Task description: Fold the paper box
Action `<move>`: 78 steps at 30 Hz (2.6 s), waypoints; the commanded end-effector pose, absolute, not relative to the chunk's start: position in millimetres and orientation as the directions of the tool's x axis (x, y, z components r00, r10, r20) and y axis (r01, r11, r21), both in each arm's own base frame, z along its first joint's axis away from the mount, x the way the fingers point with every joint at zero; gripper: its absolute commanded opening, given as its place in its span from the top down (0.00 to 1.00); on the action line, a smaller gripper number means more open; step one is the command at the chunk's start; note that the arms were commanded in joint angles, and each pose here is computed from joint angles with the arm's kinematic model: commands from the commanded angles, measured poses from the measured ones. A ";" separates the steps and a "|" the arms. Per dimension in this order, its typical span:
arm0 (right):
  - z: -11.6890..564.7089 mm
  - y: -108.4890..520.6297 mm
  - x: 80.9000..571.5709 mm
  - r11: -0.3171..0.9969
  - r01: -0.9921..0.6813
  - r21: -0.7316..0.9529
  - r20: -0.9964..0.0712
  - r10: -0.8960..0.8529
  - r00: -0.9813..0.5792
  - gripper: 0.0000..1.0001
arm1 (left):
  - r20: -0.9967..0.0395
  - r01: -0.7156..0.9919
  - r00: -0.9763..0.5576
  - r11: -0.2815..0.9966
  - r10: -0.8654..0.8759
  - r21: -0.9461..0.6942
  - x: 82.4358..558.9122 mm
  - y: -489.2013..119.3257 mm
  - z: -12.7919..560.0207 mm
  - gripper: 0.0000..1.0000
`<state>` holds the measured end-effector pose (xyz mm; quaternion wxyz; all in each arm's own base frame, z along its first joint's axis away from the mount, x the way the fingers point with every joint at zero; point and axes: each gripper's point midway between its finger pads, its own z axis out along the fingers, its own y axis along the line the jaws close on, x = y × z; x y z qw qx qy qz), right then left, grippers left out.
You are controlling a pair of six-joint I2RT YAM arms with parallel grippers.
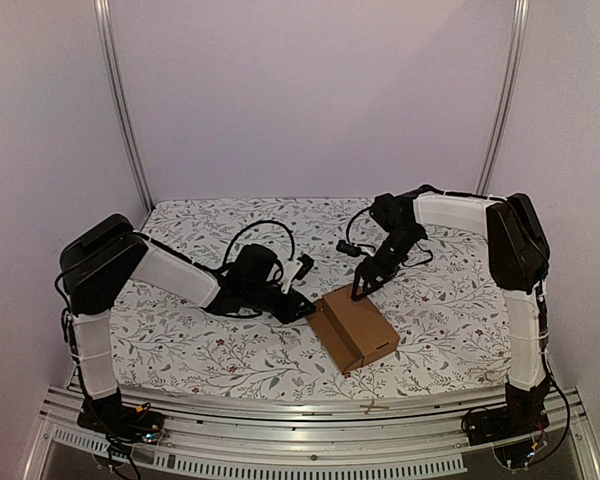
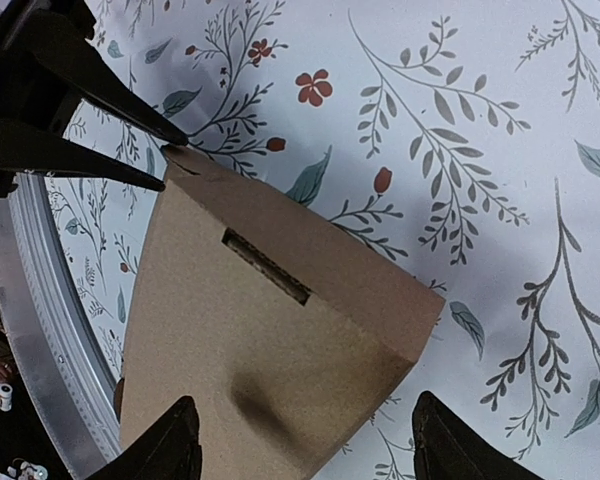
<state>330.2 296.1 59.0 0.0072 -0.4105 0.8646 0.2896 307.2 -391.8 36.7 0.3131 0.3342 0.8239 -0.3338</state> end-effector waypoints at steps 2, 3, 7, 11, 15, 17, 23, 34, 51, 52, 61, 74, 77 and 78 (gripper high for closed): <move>53.7 296.5 328.3 0.501 -0.693 0.519 -0.226 -0.701 -0.676 0.30 | -0.727 0.748 -0.591 0.575 0.349 -0.331 317.2 -390.8 27.1 0.81; 53.8 296.5 328.1 0.500 -0.693 0.519 -0.227 -0.702 -0.675 0.31 | -0.728 0.748 -0.589 0.578 0.350 -0.327 318.0 -390.5 26.8 0.81; 50.9 295.7 326.9 0.499 -0.694 0.519 -0.221 -0.706 -0.673 0.32 | -0.728 0.745 -0.589 0.584 0.351 -0.321 319.7 -390.1 25.5 0.82; 49.3 296.2 326.2 0.496 -0.691 0.526 -0.220 -0.706 -0.674 0.33 | -0.732 0.755 -0.581 0.572 0.355 -0.321 319.5 -392.5 25.8 0.88; 49.2 297.2 326.0 0.492 -0.690 0.532 -0.222 -0.705 -0.674 0.34 | -0.735 0.766 -0.572 0.556 0.363 -0.322 319.4 -396.0 25.7 0.96; 48.1 297.0 325.7 0.493 -0.690 0.530 -0.219 -0.706 -0.673 0.34 | -0.736 0.770 -0.569 0.554 0.367 -0.318 320.1 -397.0 26.3 0.99; 45.5 297.8 326.4 0.494 -0.684 0.536 -0.215 -0.704 -0.677 0.36 | -0.745 0.785 -0.542 0.550 0.388 -0.285 317.2 -399.4 29.5 1.00; 37.8 295.6 330.9 0.522 -0.654 0.547 -0.188 -0.685 -0.704 0.38 | -0.774 0.854 -0.386 0.513 0.501 -0.093 293.9 -410.0 30.7 1.00; 31.7 291.0 336.4 0.538 -0.637 0.552 -0.175 -0.672 -0.719 0.39 | -0.821 0.860 -0.315 0.509 0.476 -0.034 283.3 -408.8 43.7 1.00; 30.9 290.4 336.7 0.539 -0.635 0.553 -0.174 -0.671 -0.721 0.39 | -0.823 0.860 -0.312 0.509 0.475 -0.032 283.1 -408.8 44.1 1.00; 24.6 287.8 337.1 0.548 -0.629 0.551 -0.158 -0.671 -0.724 0.40 | -0.866 0.849 -0.261 0.528 0.427 0.004 281.6 -404.4 49.8 1.00; 27.3 288.6 335.9 0.531 -0.636 0.559 -0.170 -0.678 -0.715 0.40 | -0.858 0.824 -0.285 0.567 0.426 0.008 287.9 -411.4 49.9 1.00; 27.1 287.7 335.8 0.530 -0.642 0.554 -0.172 -0.682 -0.711 0.39 | -0.848 0.797 -0.319 0.604 0.424 0.002 294.5 -407.6 44.7 1.00; 27.3 287.8 335.3 0.529 -0.643 0.555 -0.172 -0.683 -0.710 0.40 | -0.845 0.787 -0.333 0.617 0.418 -0.005 297.0 -405.9 43.5 1.00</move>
